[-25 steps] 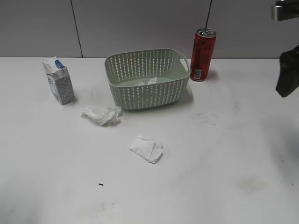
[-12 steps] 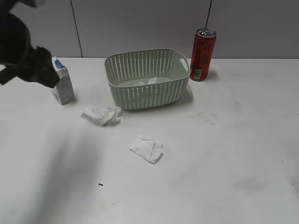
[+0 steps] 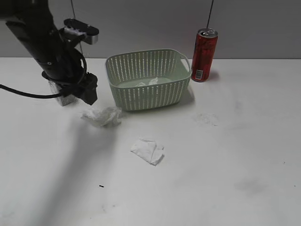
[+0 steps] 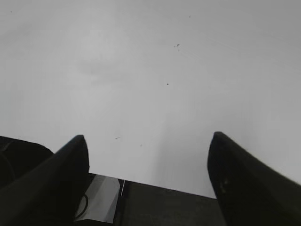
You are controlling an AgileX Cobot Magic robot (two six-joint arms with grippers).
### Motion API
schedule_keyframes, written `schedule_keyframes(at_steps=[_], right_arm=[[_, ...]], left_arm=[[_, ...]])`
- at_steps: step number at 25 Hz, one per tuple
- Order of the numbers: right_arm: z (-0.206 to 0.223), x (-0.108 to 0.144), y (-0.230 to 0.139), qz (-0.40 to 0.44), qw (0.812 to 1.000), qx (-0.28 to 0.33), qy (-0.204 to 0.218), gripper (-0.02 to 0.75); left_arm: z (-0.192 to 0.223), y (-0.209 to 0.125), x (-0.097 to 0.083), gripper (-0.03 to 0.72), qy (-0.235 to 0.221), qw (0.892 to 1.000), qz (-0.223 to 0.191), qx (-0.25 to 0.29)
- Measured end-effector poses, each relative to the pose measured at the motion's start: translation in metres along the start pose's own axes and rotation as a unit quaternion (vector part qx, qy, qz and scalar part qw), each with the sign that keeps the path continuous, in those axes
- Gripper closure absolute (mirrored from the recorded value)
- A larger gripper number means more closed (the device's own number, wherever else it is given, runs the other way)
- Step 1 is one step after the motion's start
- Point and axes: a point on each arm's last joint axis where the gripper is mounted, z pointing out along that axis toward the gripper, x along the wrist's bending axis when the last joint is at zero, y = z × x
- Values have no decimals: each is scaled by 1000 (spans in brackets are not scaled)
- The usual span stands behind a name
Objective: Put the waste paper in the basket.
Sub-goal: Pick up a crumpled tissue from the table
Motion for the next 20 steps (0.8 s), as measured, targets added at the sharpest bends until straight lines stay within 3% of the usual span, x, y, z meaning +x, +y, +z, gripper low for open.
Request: schedule_keyframes(at_steps=[7,15,20], right_arm=[[-28,11,-62,1,994,-113,-14,146],[-58,21,-121,-1,960,-276,-32,146],[-53,24,-140,1,949,-312,-35,146]], left_arm=[[31,9,8,115,18,999,-7,-36],[66,5,3,115,2,1000,-17,-12],[75,9,-7,113,1,1000,-7,-23]])
